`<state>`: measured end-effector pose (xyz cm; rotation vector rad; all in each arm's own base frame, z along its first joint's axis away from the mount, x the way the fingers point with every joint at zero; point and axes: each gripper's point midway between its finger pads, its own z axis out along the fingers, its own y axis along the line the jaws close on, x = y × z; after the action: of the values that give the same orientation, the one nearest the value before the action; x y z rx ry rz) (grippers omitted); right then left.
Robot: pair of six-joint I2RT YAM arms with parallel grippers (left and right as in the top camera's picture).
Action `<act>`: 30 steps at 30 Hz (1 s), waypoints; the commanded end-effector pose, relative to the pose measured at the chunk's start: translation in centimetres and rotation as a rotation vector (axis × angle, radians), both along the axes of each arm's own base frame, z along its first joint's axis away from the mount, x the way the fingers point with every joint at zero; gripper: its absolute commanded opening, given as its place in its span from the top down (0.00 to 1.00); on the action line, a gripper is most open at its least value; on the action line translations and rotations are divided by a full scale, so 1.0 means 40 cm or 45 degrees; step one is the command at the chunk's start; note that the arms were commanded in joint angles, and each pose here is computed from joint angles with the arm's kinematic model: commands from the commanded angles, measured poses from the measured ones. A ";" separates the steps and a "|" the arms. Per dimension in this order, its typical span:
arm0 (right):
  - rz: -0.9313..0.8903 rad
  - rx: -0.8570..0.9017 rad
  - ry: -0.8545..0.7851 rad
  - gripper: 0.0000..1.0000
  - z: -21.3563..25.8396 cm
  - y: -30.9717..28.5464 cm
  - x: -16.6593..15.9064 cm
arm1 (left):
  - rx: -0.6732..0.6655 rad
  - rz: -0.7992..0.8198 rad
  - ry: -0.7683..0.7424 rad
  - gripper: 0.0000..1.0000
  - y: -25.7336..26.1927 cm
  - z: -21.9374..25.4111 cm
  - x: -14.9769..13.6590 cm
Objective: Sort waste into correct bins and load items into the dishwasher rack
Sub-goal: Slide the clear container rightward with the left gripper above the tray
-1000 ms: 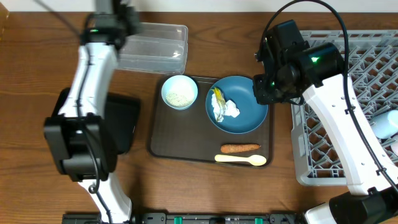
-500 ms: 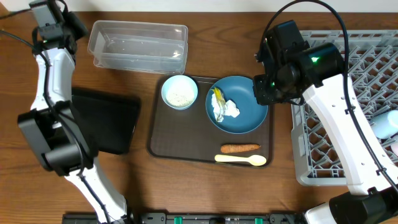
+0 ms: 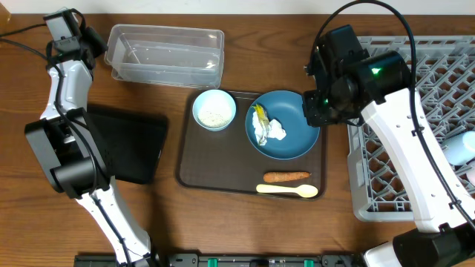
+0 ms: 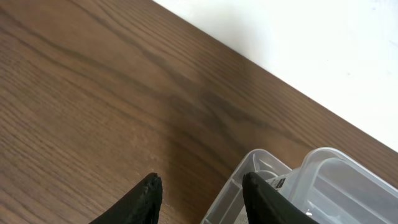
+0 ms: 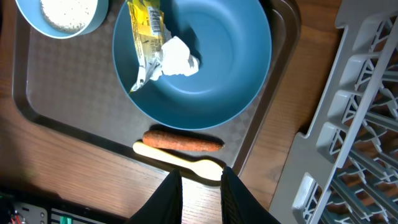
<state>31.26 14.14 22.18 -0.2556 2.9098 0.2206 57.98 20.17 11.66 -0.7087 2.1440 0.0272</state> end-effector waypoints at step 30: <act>-0.007 0.004 -0.021 0.81 0.021 -0.012 -0.003 | -0.295 -0.482 0.186 0.55 -0.405 -0.099 0.006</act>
<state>31.06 14.06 22.13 -0.2558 2.9188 0.2172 57.86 5.89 7.85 -0.4735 2.4047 -0.3364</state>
